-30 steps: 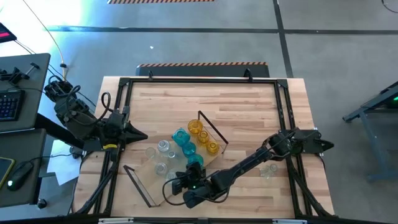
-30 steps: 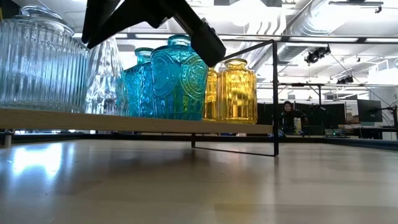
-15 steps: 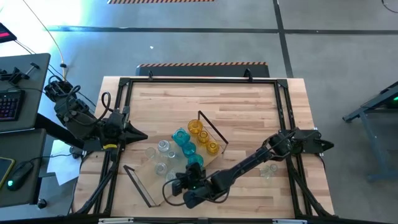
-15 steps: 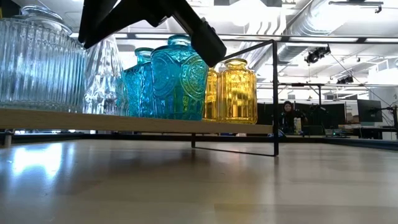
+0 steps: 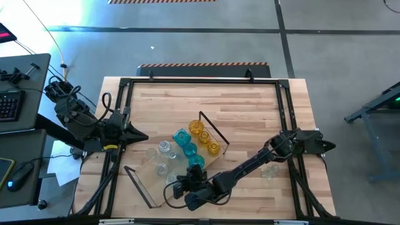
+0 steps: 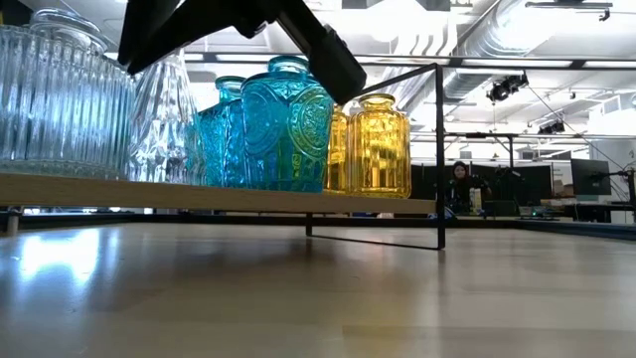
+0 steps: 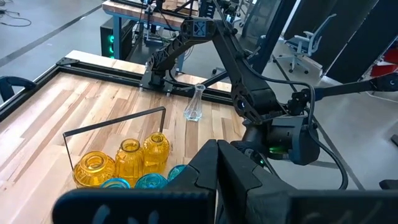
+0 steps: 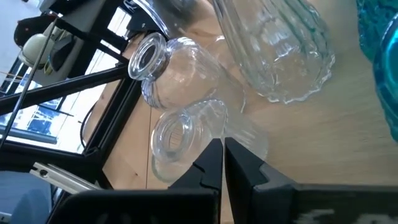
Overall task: Sort vases onto shelf
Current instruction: Put the transparent vase on the shelf aligned with the other transparent vases
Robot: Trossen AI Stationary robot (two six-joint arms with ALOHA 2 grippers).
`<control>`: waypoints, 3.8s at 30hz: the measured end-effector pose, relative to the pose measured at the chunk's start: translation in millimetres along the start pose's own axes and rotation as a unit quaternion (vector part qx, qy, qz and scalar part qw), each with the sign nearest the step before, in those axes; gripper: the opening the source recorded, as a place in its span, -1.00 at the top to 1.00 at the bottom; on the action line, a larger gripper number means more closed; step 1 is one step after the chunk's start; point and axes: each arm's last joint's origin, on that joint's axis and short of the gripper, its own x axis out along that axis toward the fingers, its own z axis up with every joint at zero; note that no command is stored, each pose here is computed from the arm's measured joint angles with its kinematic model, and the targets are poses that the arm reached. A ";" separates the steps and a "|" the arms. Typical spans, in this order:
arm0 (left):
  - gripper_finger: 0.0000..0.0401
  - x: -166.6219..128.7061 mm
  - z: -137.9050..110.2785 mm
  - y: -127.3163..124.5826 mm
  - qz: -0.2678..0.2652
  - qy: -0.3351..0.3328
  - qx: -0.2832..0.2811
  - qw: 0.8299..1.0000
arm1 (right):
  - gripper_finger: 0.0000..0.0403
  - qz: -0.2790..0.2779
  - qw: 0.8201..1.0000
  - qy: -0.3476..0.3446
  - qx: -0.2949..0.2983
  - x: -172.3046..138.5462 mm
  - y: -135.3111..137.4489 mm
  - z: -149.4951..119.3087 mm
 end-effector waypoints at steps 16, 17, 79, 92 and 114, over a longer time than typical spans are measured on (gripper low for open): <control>1.00 0.1 -0.2 0.0 0.000 0.000 0.001 1.000 | 1.00 -0.049 0.999 0.007 -0.004 -22.7 -6.8 -3.9; 1.00 0.1 -0.2 0.0 0.001 0.001 0.001 1.000 | 1.00 -0.056 0.998 0.006 -0.003 -24.3 -7.8 -2.6; 1.00 0.8 -1.0 -0.9 -0.011 0.008 0.008 1.000 | 1.00 -0.178 0.963 0.199 -0.037 -188.2 -10.0 88.9; 1.00 2.0 -1.2 -1.5 -0.005 0.007 -0.010 1.000 | 0.73 -0.302 0.869 0.380 -0.096 -246.0 -55.7 104.5; 1.00 3.1 0.5 -2.1 0.005 -0.006 -0.035 0.999 | 0.08 -0.310 0.883 0.351 -0.021 -256.1 -168.1 98.4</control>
